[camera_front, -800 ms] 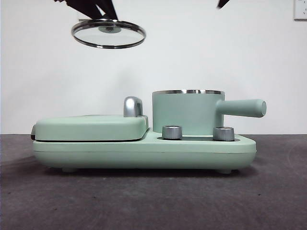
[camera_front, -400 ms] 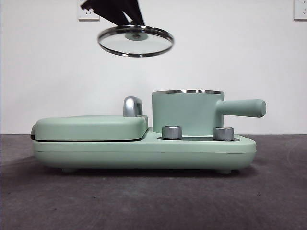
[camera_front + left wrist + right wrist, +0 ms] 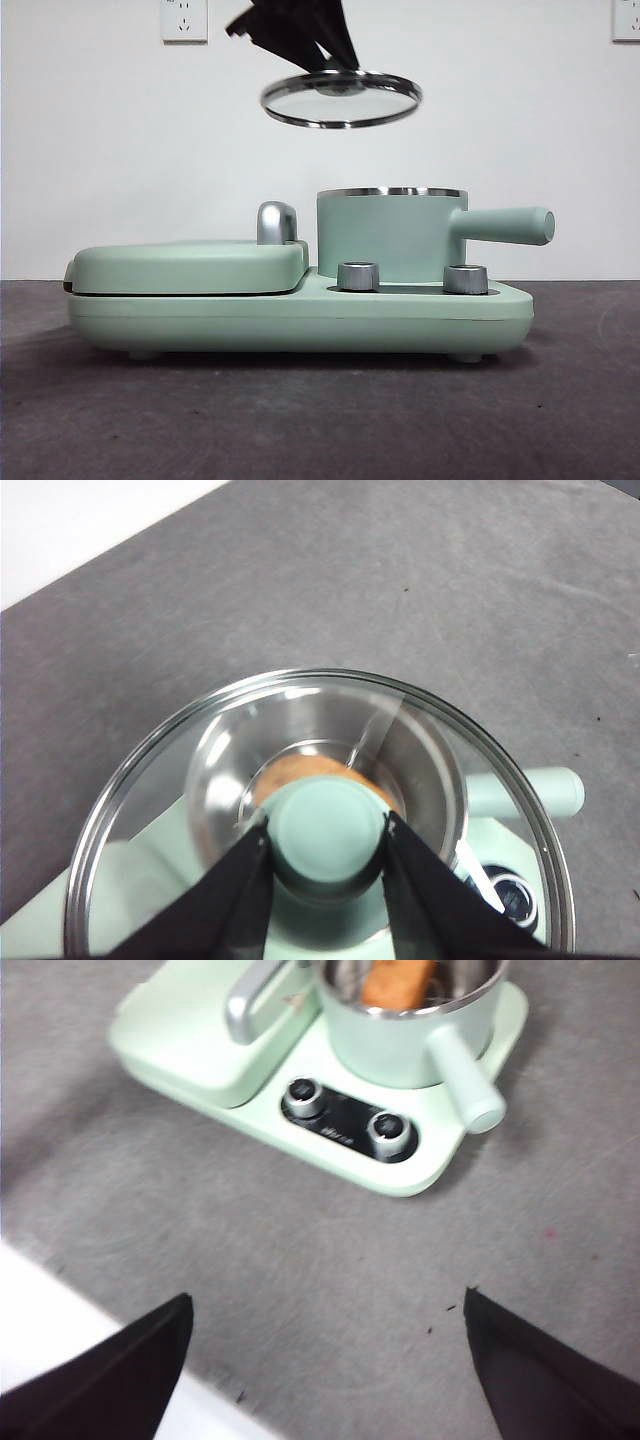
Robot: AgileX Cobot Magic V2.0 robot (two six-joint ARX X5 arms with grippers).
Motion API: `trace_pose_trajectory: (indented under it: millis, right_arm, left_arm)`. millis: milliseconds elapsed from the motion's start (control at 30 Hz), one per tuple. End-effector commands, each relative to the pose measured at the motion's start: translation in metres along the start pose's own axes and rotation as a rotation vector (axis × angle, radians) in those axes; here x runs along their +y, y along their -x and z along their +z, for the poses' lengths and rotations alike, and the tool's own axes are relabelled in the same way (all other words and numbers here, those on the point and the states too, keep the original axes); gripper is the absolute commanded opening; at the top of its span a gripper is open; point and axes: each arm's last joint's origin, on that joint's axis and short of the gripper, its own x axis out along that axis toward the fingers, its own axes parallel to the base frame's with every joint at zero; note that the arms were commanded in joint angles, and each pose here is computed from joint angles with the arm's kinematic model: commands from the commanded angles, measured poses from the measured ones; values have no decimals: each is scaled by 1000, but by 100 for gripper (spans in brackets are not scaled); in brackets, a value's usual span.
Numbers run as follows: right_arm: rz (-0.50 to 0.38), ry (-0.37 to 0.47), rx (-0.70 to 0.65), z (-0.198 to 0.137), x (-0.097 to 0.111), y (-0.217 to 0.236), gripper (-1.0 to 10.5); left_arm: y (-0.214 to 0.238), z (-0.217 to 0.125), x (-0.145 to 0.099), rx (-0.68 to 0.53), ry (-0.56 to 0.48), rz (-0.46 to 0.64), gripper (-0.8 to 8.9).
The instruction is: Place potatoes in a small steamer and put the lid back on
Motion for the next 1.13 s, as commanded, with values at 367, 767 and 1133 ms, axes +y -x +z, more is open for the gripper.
trace_pose_trajectory:
  millis: [367, 767, 1133]
  right_arm:
    - [45, -5, -86, -9, 0, 17, 430]
    - [50, -20, -94, -8, 0, 17, 430]
    - [51, -19, -100, -7, 1, 17, 430]
  left_arm:
    - [-57, 5, -14, -95, -59, -36, 18]
    - [-87, -9, -9, -42, -50, 22, 18]
    - [-87, -10, -10, -31, -59, 7, 15]
